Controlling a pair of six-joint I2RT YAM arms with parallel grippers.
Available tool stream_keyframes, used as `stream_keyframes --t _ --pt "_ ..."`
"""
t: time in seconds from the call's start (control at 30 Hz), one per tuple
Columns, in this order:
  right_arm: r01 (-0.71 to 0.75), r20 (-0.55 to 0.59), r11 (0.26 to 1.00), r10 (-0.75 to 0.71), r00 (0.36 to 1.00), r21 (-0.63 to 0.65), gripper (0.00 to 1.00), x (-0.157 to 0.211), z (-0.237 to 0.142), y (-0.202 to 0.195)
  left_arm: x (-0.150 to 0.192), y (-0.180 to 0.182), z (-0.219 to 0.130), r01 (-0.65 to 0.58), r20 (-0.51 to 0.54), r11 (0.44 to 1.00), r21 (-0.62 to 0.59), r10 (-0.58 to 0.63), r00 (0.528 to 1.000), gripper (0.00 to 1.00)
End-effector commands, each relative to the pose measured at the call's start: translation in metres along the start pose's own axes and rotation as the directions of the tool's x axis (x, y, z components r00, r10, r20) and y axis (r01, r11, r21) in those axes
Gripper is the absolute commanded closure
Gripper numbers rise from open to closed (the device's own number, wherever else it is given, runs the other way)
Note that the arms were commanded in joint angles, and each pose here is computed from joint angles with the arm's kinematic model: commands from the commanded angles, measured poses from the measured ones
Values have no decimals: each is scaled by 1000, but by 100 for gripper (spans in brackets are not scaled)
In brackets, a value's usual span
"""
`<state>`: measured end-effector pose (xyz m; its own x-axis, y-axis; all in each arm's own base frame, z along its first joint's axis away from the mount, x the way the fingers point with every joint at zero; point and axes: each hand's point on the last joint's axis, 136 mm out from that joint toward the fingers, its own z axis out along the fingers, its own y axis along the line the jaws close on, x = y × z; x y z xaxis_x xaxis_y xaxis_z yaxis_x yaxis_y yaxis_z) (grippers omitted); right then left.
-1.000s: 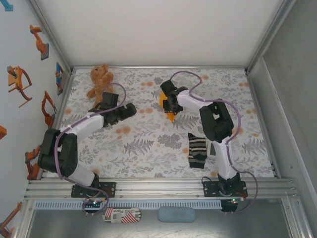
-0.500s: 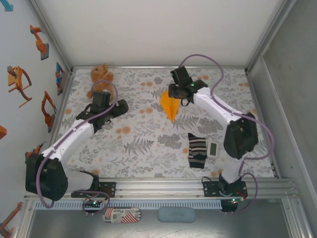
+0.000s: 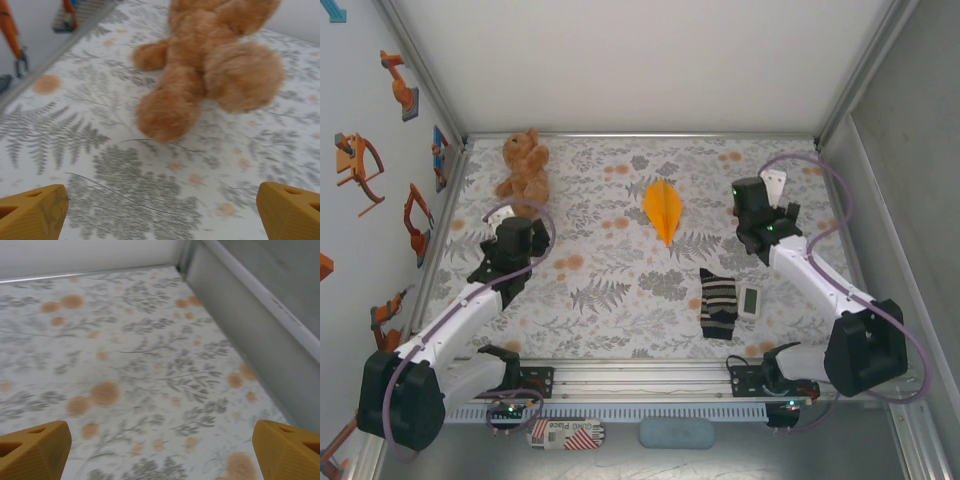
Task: Fold a paper plane with a square sheet of paper (pick it up from the middle)
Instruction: Reset both arms
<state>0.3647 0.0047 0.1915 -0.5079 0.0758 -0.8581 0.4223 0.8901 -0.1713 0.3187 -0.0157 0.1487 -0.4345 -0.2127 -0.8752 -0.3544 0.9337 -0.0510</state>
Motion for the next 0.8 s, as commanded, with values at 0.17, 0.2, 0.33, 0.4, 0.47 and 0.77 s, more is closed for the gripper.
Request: stream_keyframes --t 0.17,0.2,0.33,0.4,0.47,0.77 --pt "-105 115 990 94 989 92 8 35 27 -60 -25 29 5 -56 182 994 -97 73 981 4" --pt "-118 113 990 109 988 73 8 41 30 -61 -30 29 4 -68 205 993 -95 87 975 4" --pt "-129 152 991 122 981 37 8 49 36 -62 -29 30 13 -119 217 990 -76 133 967 4" --pt "-118 178 993 113 977 18 8 51 39 -60 -24 26 20 -132 213 991 -27 135 968 4" --pt "-128 202 991 131 971 -29 8 51 44 -55 -18 18 25 -136 219 990 50 122 968 4" --pt "-69 240 985 107 965 -159 10 62 68 -35 1 0 48 -179 239 955 238 121 964 4"
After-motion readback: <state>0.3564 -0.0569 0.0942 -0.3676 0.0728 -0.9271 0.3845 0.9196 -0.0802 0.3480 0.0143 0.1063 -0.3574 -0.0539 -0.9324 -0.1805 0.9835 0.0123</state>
